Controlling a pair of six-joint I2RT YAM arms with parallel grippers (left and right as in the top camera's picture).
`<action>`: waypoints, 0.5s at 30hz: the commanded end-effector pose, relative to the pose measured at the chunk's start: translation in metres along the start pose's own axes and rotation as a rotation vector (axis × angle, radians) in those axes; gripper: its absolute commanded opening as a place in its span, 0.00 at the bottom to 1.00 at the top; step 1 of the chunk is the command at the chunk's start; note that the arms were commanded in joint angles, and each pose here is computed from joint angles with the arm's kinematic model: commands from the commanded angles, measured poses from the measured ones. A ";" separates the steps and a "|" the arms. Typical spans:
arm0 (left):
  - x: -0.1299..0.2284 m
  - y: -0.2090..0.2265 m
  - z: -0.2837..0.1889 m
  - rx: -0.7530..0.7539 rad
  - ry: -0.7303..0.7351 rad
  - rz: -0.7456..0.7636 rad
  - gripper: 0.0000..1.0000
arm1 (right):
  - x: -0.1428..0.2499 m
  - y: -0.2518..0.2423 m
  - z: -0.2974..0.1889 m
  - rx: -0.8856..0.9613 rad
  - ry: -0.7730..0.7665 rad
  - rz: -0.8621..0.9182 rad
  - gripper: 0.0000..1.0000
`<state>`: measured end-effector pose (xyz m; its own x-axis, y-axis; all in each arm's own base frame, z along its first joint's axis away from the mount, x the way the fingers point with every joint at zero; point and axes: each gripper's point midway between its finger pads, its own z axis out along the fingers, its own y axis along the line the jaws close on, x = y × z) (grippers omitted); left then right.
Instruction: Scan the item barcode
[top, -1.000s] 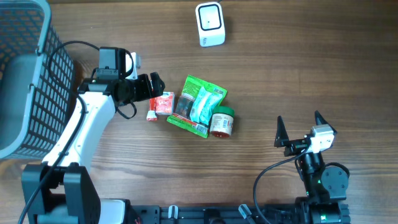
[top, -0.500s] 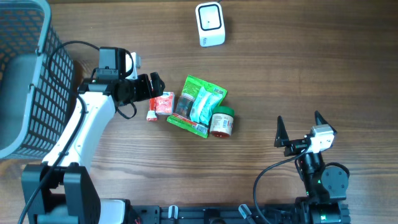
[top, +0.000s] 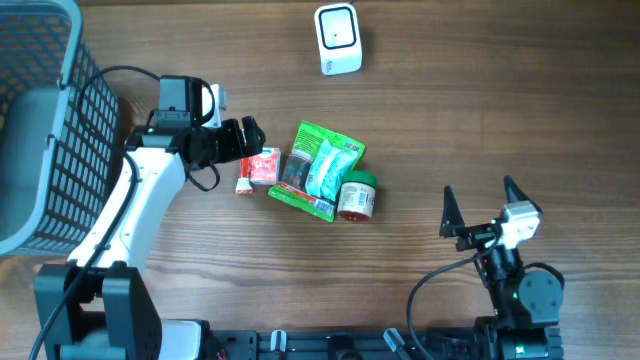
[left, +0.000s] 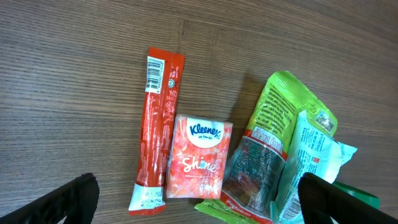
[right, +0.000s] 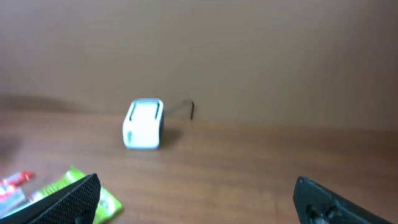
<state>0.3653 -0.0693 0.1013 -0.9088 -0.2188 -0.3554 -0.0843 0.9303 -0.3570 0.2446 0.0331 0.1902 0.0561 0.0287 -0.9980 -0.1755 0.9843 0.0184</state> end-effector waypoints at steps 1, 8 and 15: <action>-0.007 -0.004 -0.007 0.020 -0.022 0.002 1.00 | -0.004 0.004 0.000 -0.023 -0.015 0.052 1.00; -0.007 -0.004 -0.007 0.020 -0.022 0.002 1.00 | -0.001 0.004 -0.004 -0.016 0.056 0.146 1.00; -0.007 -0.004 -0.007 0.020 -0.022 0.002 1.00 | -0.058 0.007 -0.017 -0.011 0.096 0.157 1.00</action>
<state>0.3652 -0.0695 0.1013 -0.9089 -0.2187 -0.3551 -0.0839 0.9300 -0.3580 0.2334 0.0337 0.1967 -0.1031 0.1327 -0.9858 -0.1671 0.9747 0.1486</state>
